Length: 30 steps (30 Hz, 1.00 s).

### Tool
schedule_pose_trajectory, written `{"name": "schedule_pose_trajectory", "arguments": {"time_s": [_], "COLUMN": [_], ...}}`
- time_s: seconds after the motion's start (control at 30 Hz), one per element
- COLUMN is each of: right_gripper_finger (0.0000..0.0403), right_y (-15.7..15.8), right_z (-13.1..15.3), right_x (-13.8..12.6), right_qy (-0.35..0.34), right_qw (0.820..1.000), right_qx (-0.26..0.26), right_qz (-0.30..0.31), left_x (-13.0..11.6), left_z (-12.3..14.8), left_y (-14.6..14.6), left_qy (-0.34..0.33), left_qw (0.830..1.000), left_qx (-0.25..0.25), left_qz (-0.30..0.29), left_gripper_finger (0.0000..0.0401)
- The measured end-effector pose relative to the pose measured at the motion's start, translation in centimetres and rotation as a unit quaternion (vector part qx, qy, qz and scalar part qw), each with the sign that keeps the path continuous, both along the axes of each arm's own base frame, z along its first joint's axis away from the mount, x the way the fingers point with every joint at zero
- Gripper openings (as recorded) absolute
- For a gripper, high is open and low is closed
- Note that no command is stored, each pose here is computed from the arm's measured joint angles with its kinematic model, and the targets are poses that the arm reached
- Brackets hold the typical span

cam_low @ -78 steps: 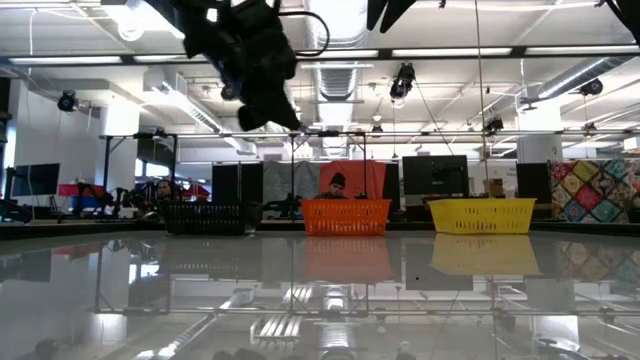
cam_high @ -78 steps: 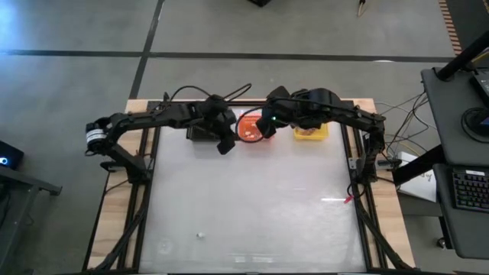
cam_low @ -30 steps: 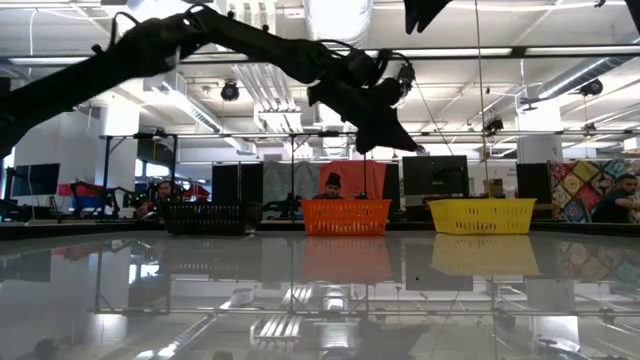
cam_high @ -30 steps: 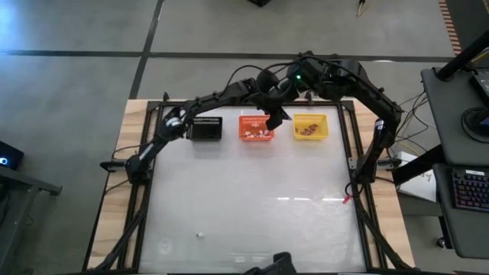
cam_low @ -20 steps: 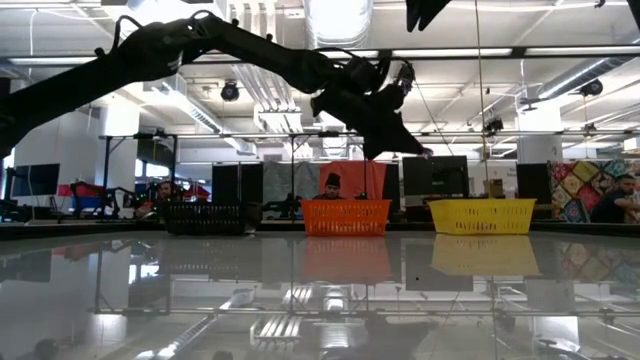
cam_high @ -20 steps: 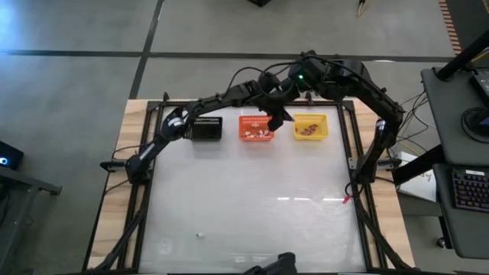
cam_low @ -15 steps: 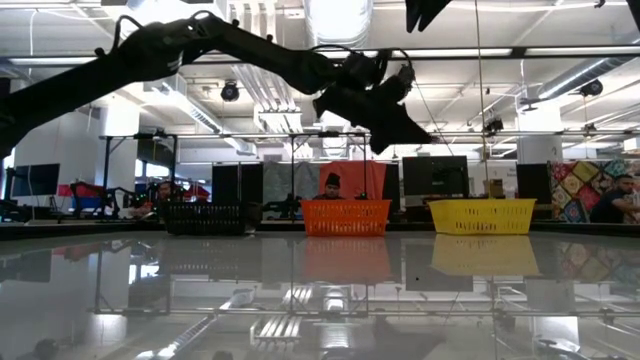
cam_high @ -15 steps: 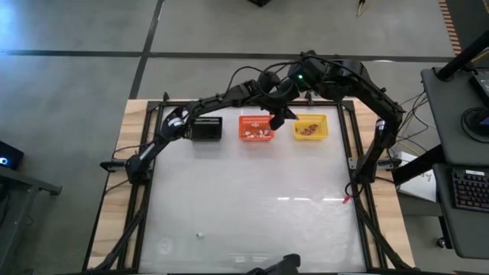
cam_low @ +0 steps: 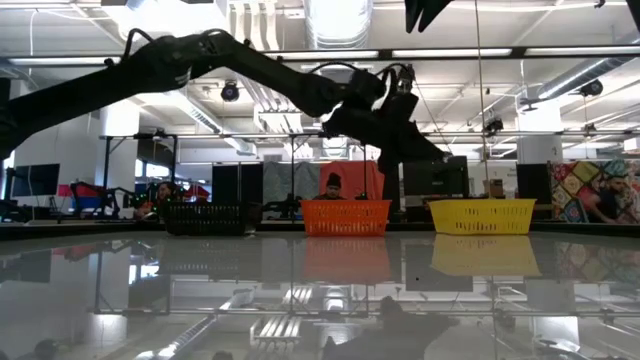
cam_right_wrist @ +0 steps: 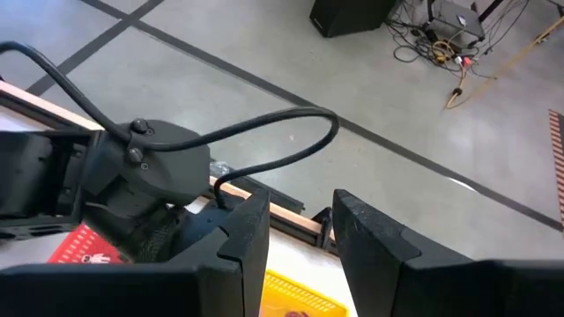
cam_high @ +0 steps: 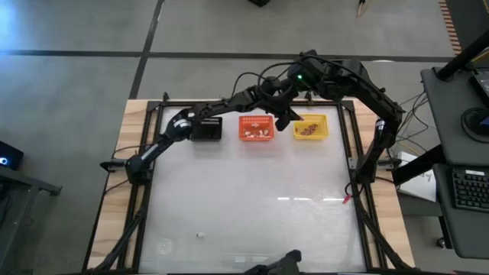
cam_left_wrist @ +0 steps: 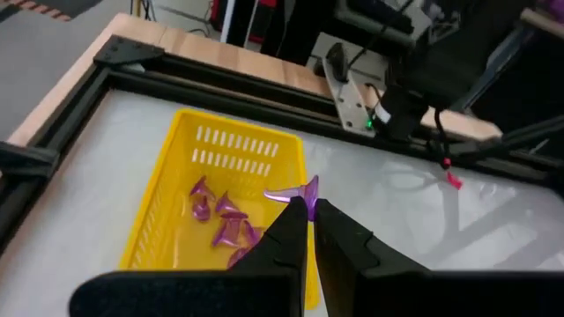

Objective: Sort Halloween decoration
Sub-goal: Put the witch hat toy into the yellow bin

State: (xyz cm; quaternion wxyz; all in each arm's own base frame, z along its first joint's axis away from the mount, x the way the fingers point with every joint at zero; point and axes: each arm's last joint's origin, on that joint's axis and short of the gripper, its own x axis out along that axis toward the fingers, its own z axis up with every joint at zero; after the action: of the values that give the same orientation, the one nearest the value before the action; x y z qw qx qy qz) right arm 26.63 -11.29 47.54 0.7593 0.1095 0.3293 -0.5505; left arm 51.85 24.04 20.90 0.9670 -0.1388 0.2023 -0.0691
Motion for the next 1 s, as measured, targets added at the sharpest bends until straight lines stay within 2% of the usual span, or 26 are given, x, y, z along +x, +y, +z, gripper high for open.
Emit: {"name": "schedule_pose_trajectory", "arguments": {"time_s": [0.17, 0.4, 0.57, 1.0], "right_gripper_finger": [0.0118, 0.0118, 0.0118, 0.0118], "right_y": [0.0, 0.0, 0.0, 0.0], "right_z": [0.0, 0.0, -0.1, -0.1], "right_x": [0.0, 0.0, 0.1, 0.1], "right_qy": [0.0, -0.001, -0.003, 0.0], "right_qw": [1.0, 1.0, 1.0, 1.0], "right_qx": [0.0, 0.003, 0.01, 0.01], "right_qz": [0.0, 0.002, 0.008, 0.01], "left_x": [0.6, 1.3, 1.4, 1.4], "left_z": [-1.2, -2.2, -2.6, -2.7], "left_y": [0.3, 0.6, 0.8, 0.7], "left_qy": [-0.003, -0.003, -0.002, 0.004], "left_qw": [0.999, 0.992, 0.99, 0.99], "left_qx": [-0.033, -0.115, -0.131, -0.133], "left_qz": [0.013, 0.048, 0.054, 0.051], "left_gripper_finger": [0.0, 0.0, 0.0, 0.0005]}}
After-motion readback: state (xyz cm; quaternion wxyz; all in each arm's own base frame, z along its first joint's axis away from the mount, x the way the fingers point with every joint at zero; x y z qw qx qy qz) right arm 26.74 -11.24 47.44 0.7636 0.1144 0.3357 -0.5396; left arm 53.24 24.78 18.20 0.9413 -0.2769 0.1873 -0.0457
